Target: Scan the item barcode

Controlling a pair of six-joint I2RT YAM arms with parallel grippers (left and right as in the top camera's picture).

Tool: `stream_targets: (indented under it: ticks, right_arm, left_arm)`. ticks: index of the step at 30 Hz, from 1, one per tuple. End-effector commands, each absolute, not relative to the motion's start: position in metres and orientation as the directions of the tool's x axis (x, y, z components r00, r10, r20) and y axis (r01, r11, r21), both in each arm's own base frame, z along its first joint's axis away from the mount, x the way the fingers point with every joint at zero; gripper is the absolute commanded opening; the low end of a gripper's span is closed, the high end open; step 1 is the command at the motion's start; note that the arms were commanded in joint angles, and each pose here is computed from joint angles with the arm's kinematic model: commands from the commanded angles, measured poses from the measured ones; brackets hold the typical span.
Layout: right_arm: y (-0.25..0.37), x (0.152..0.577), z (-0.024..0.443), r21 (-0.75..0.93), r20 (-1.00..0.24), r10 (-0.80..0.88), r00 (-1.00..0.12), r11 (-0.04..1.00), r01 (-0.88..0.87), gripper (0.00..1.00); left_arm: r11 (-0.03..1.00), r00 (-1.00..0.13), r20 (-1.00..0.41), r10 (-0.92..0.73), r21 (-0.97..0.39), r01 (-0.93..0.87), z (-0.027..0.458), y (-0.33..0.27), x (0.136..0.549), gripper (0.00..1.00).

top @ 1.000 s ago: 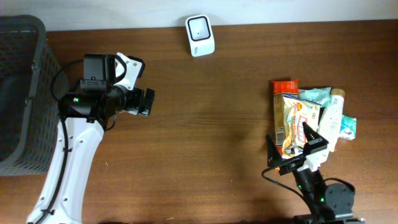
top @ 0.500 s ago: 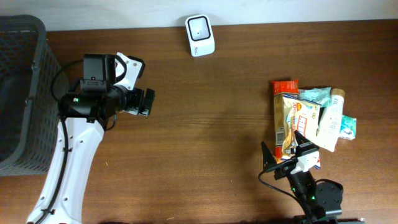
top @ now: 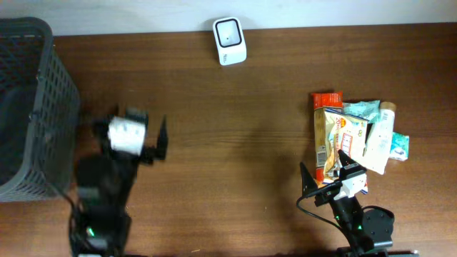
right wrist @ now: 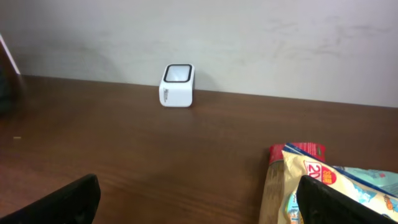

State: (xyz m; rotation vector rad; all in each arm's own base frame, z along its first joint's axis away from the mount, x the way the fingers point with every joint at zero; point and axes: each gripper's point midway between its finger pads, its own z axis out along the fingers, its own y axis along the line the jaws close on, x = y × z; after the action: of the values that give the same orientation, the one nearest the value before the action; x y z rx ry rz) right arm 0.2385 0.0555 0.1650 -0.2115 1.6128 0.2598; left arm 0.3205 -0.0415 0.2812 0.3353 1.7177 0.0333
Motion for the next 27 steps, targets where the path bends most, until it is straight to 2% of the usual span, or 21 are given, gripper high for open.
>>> stream_targets:
  ticks: [1,3,6,10,27]
  right_arm:
    - [0.057,0.238,0.162,0.048,-0.997,0.030,-0.065,0.953,-0.299,0.99]
    - [0.057,0.238,0.162,0.048,-0.997,0.029,-0.065,0.953,-0.299,0.99]
    - [0.057,0.238,0.162,0.048,-0.997,0.029,-0.065,0.953,-0.299,0.99]
    - [0.057,0.238,0.162,0.048,-0.997,0.029,-0.065,0.953,-0.299,0.99]
    - [0.057,0.238,0.162,0.047,-0.997,0.029,-0.065,0.953,-0.299,0.99]
  left_arm:
    - [0.959,0.015,-0.971,0.237,0.237,0.157,0.238,-0.035,0.279,0.99]
    - [0.964,0.031,-0.971,0.237,0.239,0.121,0.207,-0.025,0.263,0.99]
    - [0.966,0.062,-0.970,0.237,0.242,0.089,0.187,-0.019,0.253,0.99]
    - [0.968,-0.054,-0.970,0.238,0.232,0.100,0.157,-0.016,0.245,0.99]
    - [0.967,-0.048,-0.970,0.238,0.232,0.104,0.158,-0.017,0.245,0.99]
